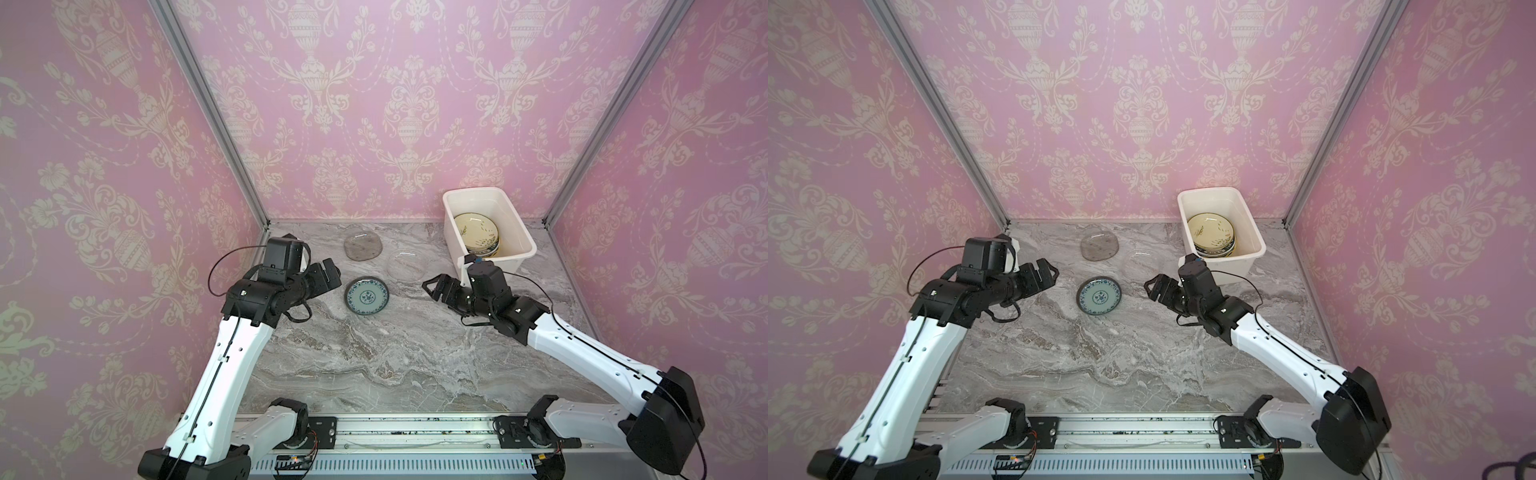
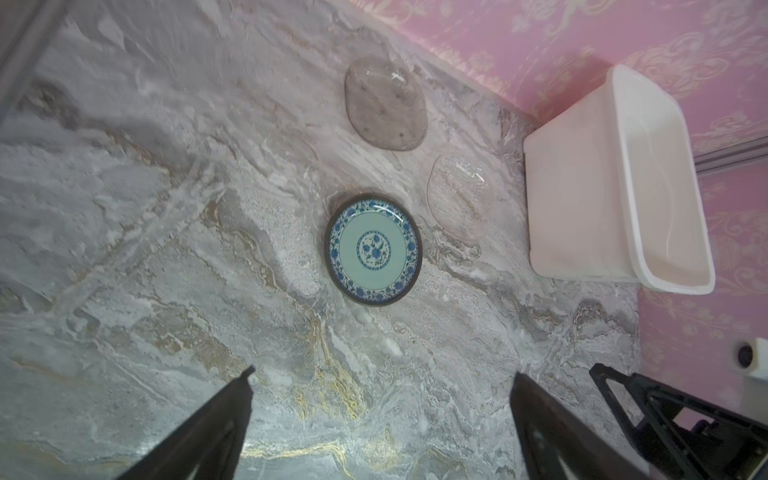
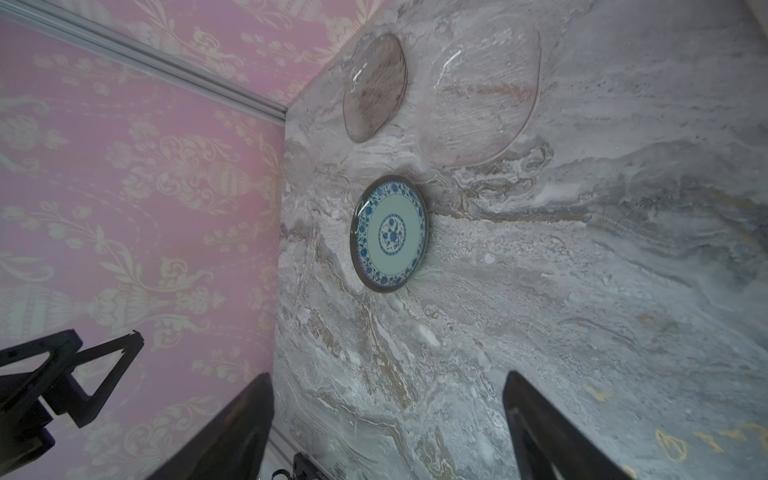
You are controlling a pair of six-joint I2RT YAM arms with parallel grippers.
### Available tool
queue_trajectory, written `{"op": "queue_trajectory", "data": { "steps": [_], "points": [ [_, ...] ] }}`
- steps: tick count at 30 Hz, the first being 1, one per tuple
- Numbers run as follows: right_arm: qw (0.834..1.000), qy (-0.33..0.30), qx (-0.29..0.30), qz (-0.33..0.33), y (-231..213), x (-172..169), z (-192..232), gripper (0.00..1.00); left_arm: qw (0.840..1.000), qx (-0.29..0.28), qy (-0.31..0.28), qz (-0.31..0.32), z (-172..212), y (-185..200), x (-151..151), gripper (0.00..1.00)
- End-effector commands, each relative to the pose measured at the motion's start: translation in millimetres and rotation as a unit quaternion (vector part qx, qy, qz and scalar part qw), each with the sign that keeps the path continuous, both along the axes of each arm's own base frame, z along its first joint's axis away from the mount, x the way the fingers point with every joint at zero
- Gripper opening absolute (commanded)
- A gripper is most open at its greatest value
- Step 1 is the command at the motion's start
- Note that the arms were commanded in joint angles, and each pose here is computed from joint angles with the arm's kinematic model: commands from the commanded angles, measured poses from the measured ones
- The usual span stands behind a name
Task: Place the plates into the plastic bin on the countertop
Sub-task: 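Open the right gripper and move both grippers toward the blue-and-white plate, then tilt up the blue-and-white plate edge with the left gripper while the right grasps its rim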
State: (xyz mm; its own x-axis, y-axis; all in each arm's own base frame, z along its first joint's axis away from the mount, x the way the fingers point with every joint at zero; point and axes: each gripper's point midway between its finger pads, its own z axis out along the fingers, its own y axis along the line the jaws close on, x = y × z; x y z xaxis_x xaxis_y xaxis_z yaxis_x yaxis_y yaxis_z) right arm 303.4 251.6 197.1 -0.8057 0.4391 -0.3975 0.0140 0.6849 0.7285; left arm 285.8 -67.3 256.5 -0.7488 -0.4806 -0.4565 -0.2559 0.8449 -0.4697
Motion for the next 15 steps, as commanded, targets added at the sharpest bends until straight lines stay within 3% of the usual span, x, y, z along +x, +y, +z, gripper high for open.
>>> {"op": "queue_trajectory", "data": {
  "steps": [1,6,15],
  "points": [
    [1.000,0.000,0.029,-0.005,20,9,-20,0.84,0.990,-0.139,0.028,0.011,-27,-20,14,0.99],
    [0.999,0.025,0.039,0.012,55,25,-60,0.81,0.973,-0.223,0.024,0.051,-61,-14,46,0.98],
    [0.994,0.061,0.071,0.057,106,47,-124,0.76,0.971,-0.233,0.041,0.022,-111,-14,88,0.96]
  ]
}}
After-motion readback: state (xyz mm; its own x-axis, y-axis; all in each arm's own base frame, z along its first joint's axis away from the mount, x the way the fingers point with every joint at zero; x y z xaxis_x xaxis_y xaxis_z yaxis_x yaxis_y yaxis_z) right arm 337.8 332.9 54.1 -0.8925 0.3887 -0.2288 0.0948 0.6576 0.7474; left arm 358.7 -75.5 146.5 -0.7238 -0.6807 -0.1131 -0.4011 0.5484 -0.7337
